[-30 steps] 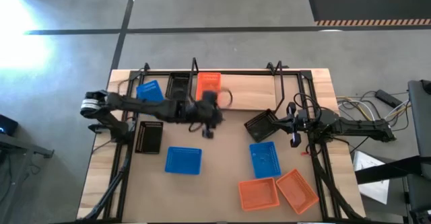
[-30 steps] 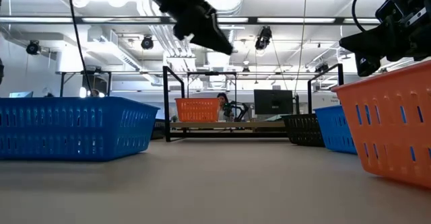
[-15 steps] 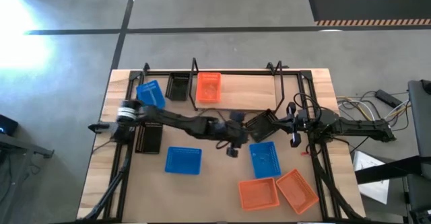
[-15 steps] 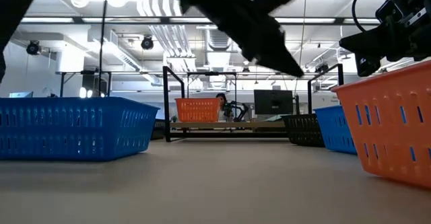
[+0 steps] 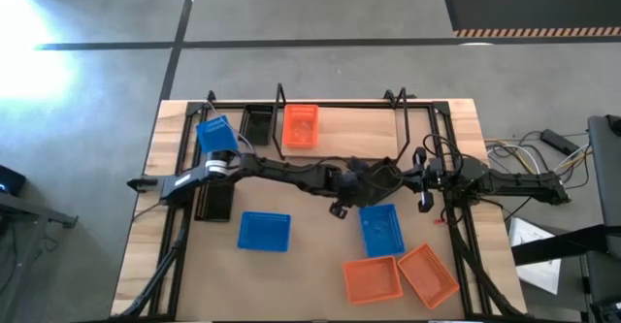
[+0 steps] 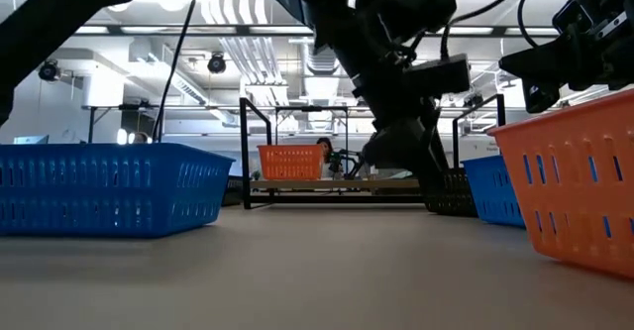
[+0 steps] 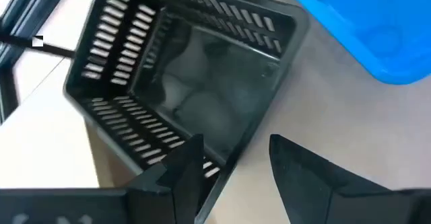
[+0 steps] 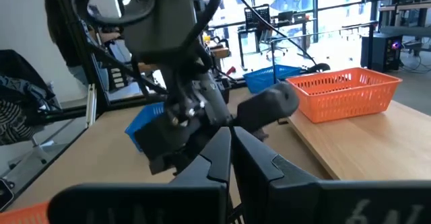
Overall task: Stack baskets on shelf by color
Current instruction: Put the right black bin on the shelf
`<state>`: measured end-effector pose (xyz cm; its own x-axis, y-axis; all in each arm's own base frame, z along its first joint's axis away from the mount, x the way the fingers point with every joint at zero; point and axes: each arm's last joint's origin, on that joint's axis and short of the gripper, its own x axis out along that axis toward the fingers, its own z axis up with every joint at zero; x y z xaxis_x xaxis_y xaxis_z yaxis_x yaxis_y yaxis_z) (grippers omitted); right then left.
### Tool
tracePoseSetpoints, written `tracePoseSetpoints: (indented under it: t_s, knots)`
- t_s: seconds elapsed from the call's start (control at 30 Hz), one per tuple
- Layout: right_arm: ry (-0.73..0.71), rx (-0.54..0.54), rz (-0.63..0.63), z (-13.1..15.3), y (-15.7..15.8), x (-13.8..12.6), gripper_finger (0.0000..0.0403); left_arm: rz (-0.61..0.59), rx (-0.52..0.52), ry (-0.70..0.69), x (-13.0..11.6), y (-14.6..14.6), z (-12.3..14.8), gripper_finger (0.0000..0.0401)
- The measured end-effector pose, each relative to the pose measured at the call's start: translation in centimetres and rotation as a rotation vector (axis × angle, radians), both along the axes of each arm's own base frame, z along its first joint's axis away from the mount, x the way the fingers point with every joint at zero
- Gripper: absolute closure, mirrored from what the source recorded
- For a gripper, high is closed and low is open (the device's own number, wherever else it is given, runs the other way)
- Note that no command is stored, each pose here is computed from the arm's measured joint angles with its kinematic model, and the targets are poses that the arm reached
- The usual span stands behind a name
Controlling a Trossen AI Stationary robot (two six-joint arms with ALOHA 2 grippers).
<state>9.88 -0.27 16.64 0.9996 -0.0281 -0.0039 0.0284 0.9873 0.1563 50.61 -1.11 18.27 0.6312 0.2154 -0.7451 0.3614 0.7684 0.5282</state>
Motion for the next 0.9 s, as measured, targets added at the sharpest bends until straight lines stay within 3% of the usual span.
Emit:
tracePoseSetpoints:
  t_s: [0.17,0.47,0.7,0.9]
  knots:
    - [0.0,0.0,0.0,0.0,0.0,0.0,0.0394,-0.014,-0.016,0.012,-0.1,0.1,-0.7,0.0283]
    - [0.0,0.0,0.0,0.0,0.0,0.0,0.0394,-0.056,-0.058,0.015,-0.2,-0.9,-0.7,0.0394]
    - [0.0,0.0,0.0,0.0,0.0,0.0,0.0394,-0.017,-0.118,-0.044,-0.9,-4.4,1.6,0.0399]
    - [0.0,0.0,0.0,0.0,0.0,0.0,0.0394,0.099,0.01,-0.128,-2.7,-7.6,5.0,0.04]
